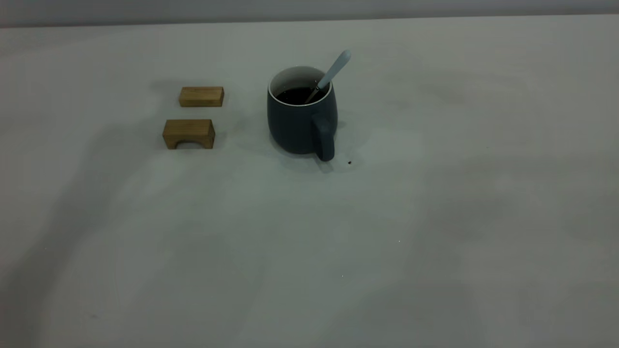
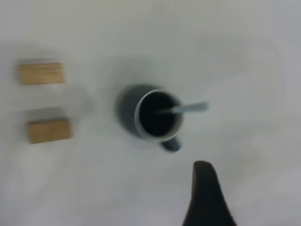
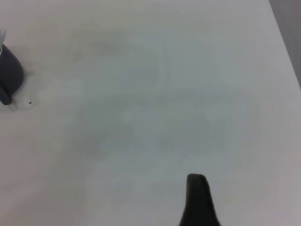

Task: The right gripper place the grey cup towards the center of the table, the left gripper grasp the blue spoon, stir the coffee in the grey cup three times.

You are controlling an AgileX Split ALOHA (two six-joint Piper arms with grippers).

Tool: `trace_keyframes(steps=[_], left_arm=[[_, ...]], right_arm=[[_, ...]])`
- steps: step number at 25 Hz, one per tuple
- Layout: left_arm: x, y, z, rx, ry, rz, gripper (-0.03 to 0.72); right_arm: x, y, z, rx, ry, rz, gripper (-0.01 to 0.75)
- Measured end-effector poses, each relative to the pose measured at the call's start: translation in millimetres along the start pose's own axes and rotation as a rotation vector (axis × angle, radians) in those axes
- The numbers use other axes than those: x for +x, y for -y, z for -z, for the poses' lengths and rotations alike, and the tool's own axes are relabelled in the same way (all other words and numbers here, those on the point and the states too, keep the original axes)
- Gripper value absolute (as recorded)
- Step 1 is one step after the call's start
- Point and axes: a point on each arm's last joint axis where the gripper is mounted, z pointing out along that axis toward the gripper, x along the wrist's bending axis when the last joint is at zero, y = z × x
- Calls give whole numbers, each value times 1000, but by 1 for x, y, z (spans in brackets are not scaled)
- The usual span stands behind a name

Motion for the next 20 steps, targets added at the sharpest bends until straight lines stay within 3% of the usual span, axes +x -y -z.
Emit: trace_keyframes(steps=[8,13,20], left_arm=[[20,59,65,-59,-204,-42,557],[31,111,93,-64,-238,-54,557],[56,213,115,-67,-241,-68,557]], right_arm=[[0,0,0,0,0,1,587],[0,0,0,0,0,1,587],[0,0,0,0,0,1,587]])
